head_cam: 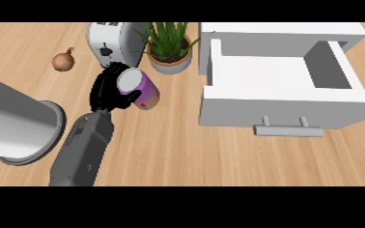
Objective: Pick up the can, place it into the drawer and close the drawer
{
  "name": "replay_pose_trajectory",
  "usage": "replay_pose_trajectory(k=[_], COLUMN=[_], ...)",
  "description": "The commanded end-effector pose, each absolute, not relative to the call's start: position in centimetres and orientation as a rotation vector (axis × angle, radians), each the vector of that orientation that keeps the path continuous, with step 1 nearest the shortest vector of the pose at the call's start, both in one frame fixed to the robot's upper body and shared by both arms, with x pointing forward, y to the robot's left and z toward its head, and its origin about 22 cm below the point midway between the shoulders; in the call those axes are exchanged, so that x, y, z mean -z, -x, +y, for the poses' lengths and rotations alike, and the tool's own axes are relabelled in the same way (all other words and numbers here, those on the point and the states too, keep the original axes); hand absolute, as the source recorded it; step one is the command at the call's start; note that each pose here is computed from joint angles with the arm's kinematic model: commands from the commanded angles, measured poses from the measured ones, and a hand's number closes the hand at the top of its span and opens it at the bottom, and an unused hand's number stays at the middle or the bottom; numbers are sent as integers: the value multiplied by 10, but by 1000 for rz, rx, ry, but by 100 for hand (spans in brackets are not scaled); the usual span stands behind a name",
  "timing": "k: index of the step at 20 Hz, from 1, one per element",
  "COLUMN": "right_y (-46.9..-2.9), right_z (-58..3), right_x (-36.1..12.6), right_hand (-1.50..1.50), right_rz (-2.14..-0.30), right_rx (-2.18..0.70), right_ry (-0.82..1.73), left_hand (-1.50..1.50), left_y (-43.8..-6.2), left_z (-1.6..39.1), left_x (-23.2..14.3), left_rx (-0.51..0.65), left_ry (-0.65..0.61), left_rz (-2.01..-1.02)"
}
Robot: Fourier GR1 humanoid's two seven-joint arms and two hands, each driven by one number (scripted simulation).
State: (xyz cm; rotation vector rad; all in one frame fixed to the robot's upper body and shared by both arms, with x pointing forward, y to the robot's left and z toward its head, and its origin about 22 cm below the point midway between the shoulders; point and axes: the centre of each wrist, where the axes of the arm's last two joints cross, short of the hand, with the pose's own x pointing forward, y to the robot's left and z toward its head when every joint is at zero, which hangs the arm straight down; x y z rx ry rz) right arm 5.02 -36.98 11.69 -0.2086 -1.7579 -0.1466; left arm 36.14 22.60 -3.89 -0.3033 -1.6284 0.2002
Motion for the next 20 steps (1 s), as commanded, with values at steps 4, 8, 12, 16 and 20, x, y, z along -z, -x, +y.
replay_pose_trajectory(k=[4, 8, 12, 16, 20], right_y=[-48, -63, -51, -83, -56], right_z=[-365, -364, -365, -373, -376], right_x=[-121, -120, -125, -110, -126], right_hand=[-150, -150, -150, -150, -150], right_rz=[-1764, -1777, -1760, -1779, -1787], right_rx=[167, 152, 129, 150, 140], right_ry=[189, 179, 195, 170, 161], left_hand=[150, 150, 150, 150, 150], left_y=[-355, -353, -348, -349, -369], left_z=[198, 168, 158, 138, 113], left_x=[-34, -81, -114, -132, -151], left_rx=[-180, -172, -155, -122, -149], left_ry=[275, 257, 232, 236, 216], left_rz=[-1677, -1698, -1721, -1734, -1727])
